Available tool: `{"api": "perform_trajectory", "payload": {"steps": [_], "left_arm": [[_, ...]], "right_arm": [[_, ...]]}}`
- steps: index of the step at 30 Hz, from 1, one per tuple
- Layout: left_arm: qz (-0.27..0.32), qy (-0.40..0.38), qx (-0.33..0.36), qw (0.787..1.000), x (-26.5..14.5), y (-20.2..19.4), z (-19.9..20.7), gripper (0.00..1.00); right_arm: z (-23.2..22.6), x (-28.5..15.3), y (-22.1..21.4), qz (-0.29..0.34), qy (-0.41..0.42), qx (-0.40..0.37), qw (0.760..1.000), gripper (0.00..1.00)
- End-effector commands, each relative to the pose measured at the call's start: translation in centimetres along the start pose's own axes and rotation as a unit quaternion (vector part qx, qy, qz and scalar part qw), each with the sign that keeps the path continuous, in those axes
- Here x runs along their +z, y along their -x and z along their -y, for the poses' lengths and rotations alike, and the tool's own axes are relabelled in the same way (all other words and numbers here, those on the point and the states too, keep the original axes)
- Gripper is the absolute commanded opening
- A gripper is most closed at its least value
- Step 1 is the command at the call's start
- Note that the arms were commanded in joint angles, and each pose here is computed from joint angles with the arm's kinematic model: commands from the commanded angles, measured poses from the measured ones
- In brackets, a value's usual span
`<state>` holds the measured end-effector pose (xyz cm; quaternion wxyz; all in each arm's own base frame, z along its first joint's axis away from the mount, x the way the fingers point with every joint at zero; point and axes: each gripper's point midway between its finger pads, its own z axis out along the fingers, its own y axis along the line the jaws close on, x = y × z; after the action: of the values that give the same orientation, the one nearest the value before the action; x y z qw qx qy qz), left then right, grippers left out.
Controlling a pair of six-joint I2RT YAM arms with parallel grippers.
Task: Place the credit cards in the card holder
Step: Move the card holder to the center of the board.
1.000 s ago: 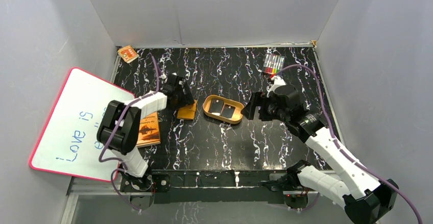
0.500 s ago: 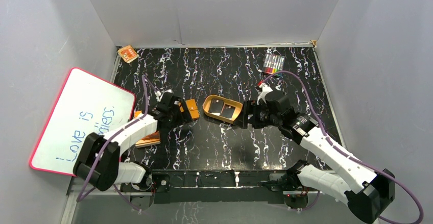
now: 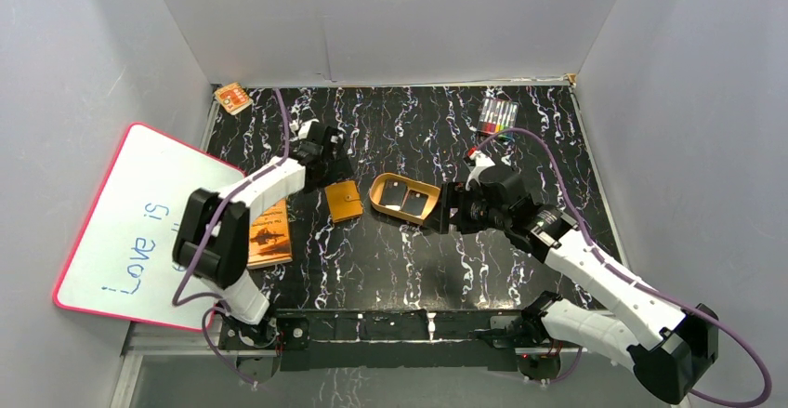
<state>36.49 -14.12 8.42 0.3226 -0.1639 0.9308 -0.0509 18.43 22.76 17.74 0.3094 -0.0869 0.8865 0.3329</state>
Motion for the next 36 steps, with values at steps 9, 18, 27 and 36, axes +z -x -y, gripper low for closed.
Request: {"api": "perform_trajectory", "payload": {"steps": [9, 18, 27, 36], "left_arm": [[-0.024, 0.053, 0.025, 0.998, 5.7, 2.4, -1.2, 0.68], [-0.086, 0.037, 0.014, 0.995, 5.4, -3.3, -2.9, 0.6], [-0.115, -0.007, -0.011, 0.993, 1.9, -8.2, -3.6, 0.56], [-0.118, -0.064, -0.014, 0.991, -2.0, -11.2, -1.9, 0.56]], "right_arm": [[-2.3, -1.4, 2.0, 0.032, 0.034, -0.011, 0.999, 0.75], [-2.7, -1.7, 1.9, 0.028, 0.042, -0.018, 0.999, 0.72], [-3.7, -0.7, 0.7, 0.01, 0.055, -0.024, 0.998, 0.69], [-5.2, 1.1, -2.8, -0.011, 0.037, -0.039, 0.999, 0.66]]}}
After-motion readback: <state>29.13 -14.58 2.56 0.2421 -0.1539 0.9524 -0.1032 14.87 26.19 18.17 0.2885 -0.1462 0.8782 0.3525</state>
